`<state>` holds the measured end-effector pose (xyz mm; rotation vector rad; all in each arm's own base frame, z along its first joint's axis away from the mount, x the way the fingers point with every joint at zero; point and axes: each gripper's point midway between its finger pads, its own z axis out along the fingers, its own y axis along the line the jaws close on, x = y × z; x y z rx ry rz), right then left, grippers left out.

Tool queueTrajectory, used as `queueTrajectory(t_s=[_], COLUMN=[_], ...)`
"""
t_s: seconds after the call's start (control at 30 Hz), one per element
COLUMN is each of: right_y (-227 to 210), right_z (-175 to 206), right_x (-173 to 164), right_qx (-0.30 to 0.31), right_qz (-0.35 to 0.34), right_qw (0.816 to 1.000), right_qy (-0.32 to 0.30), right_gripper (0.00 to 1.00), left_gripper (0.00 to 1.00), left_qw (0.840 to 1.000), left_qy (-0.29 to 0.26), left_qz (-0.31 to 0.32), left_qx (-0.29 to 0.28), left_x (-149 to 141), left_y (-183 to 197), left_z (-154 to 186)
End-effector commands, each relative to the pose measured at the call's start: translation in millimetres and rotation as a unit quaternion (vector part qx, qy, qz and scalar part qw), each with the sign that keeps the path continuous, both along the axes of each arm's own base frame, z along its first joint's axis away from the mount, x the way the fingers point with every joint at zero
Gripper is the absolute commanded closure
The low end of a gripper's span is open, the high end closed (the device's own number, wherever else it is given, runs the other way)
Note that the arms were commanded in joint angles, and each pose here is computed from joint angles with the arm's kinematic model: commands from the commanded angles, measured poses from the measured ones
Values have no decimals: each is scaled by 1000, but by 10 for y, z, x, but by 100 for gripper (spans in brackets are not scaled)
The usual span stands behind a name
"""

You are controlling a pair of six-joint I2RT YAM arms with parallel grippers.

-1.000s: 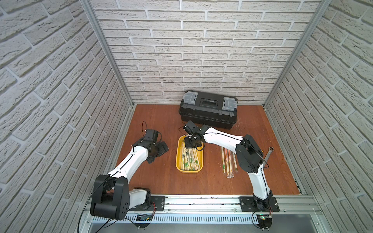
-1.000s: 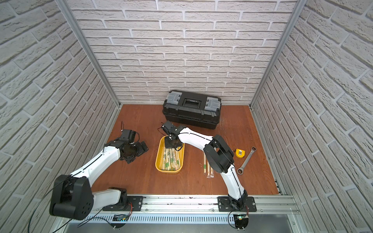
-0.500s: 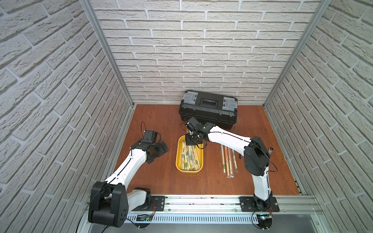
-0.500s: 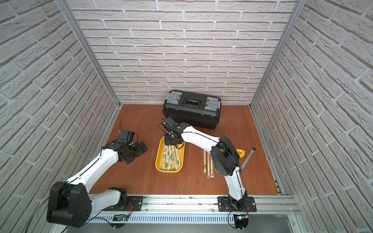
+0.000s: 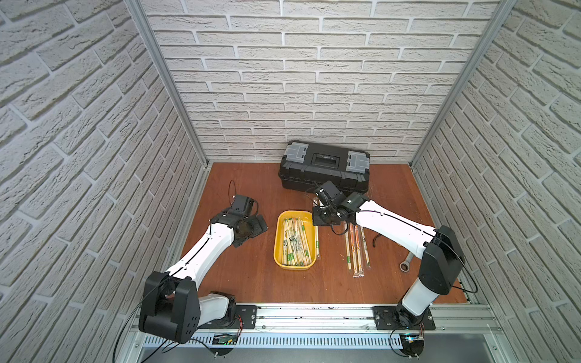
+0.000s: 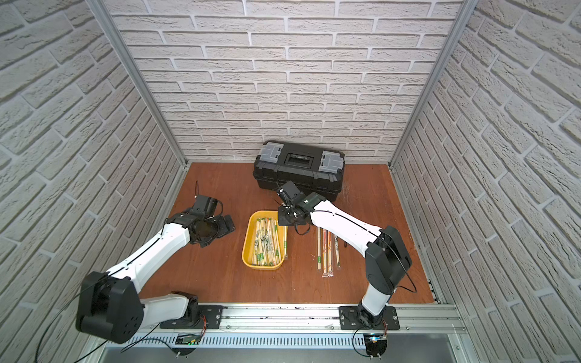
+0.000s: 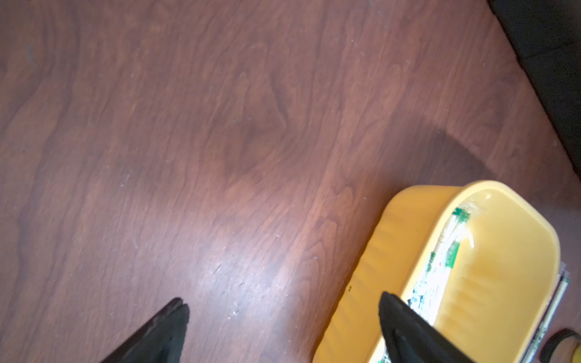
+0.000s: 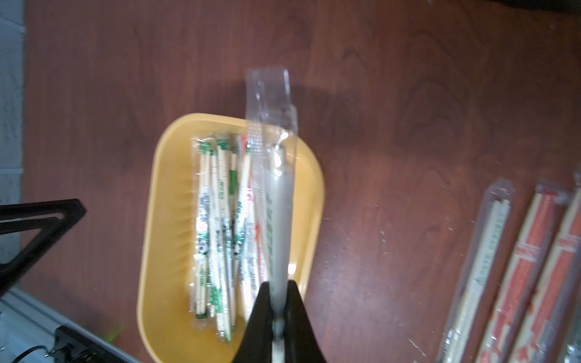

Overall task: Take the paired disposable chopsticks out of the storage box
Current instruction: Pick up the paired disposable chopsticks from the storage box, then place the paired disposable chopsticks at the center of the board.

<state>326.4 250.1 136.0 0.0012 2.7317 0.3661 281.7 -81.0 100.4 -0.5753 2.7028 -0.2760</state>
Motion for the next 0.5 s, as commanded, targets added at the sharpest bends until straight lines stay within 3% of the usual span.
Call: queueTrajectory(t_s=[0.0,0.2,0.47], right_y=[-240,-545,-670], right_z=[0,-303,-515], right_x=[-43,-110,-86], right_qx=[-31,-100,-147], right_qz=[-12,-19,-18], right_qw=[999,995,989], right_qy=[-13,11,29], right_gripper=[97,98,98], left_gripper=[2,2,2], left_qw=[1000,1000,1000], left_qy=[1,0,-3], left_qz=[-12,-16,-14], left_qx=[21,13,3], left_x=[54,67,27], left_y=[-55,-170,-202], left_z=[46,22,-62])
